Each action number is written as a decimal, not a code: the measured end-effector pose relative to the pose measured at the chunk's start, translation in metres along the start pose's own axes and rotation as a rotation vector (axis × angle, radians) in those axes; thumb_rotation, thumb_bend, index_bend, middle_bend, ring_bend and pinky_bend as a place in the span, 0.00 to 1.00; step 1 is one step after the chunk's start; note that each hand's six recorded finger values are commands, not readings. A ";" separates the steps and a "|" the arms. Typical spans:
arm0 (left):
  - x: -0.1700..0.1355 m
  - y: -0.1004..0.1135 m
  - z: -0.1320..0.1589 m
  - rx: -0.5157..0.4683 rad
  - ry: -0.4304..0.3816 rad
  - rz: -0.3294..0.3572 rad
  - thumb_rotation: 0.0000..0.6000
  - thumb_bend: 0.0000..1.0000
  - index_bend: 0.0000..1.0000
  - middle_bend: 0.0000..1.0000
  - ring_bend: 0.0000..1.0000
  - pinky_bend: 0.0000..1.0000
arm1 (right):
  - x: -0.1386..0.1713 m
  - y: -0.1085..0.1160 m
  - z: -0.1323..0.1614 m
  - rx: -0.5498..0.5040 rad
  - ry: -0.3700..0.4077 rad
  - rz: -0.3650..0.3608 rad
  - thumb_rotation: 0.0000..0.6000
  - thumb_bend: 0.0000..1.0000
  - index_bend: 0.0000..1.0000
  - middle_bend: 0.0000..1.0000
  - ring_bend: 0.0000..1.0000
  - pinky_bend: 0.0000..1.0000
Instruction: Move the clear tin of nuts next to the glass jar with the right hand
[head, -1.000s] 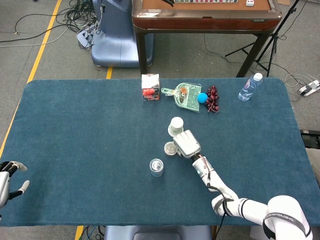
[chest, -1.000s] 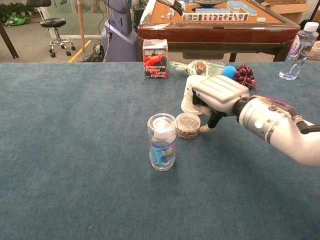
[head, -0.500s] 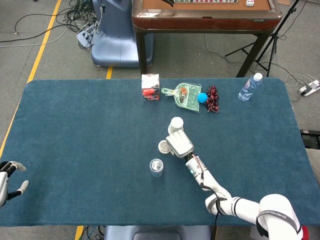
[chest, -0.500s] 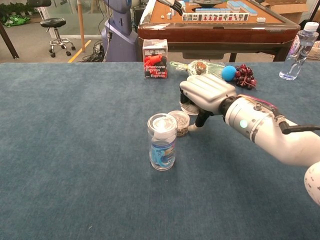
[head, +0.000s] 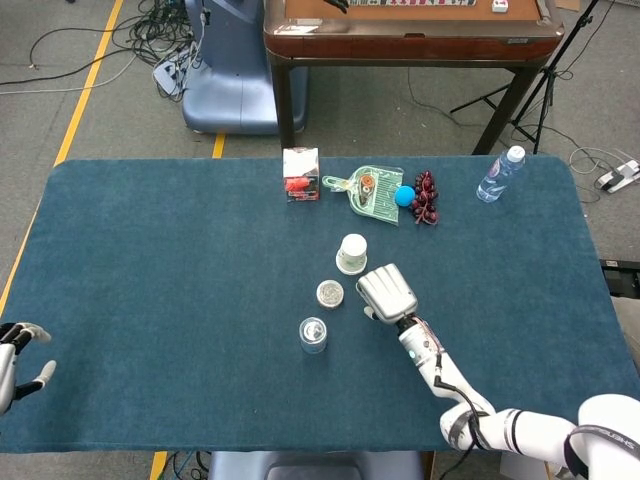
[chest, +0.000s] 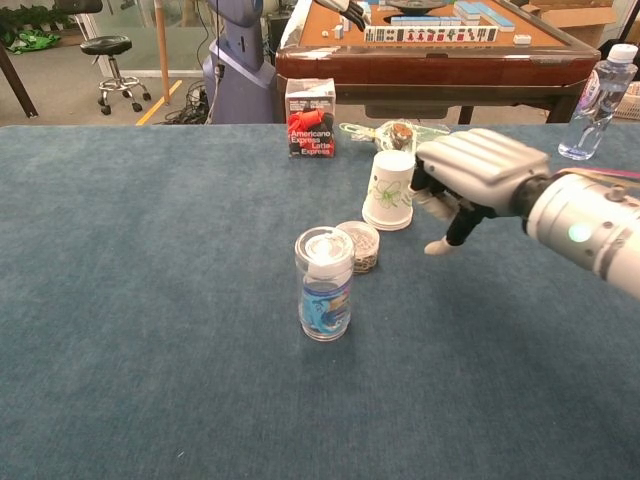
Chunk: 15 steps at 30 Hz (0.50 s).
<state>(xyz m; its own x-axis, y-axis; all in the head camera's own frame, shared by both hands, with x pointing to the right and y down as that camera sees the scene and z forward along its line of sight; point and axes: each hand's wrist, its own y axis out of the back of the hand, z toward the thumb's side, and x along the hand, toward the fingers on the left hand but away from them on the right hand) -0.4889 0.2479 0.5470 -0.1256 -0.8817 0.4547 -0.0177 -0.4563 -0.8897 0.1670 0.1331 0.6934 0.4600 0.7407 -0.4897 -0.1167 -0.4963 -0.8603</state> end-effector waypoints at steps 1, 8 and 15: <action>0.000 0.001 0.001 0.002 -0.004 0.003 1.00 0.29 0.44 0.36 0.26 0.45 | 0.007 0.003 -0.003 0.005 -0.008 0.007 1.00 0.00 0.71 0.63 0.76 0.97; -0.005 0.003 0.008 0.009 -0.031 0.011 1.00 0.29 0.43 0.36 0.26 0.45 | 0.076 0.024 -0.048 0.132 -0.128 0.066 1.00 0.00 0.58 0.43 0.44 0.49; -0.006 0.001 0.015 0.012 -0.056 0.008 1.00 0.29 0.41 0.36 0.26 0.46 | 0.139 0.036 -0.081 0.179 -0.211 0.032 1.00 0.01 0.58 0.42 0.38 0.34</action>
<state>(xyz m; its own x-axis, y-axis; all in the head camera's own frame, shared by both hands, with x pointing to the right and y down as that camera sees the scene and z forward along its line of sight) -0.4733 0.2512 0.5444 -0.0701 -0.8905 0.4495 -0.0045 -0.4503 -0.8929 0.2977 0.1812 0.6058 0.2618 0.8132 -0.5198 -0.2908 -0.4471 -0.8459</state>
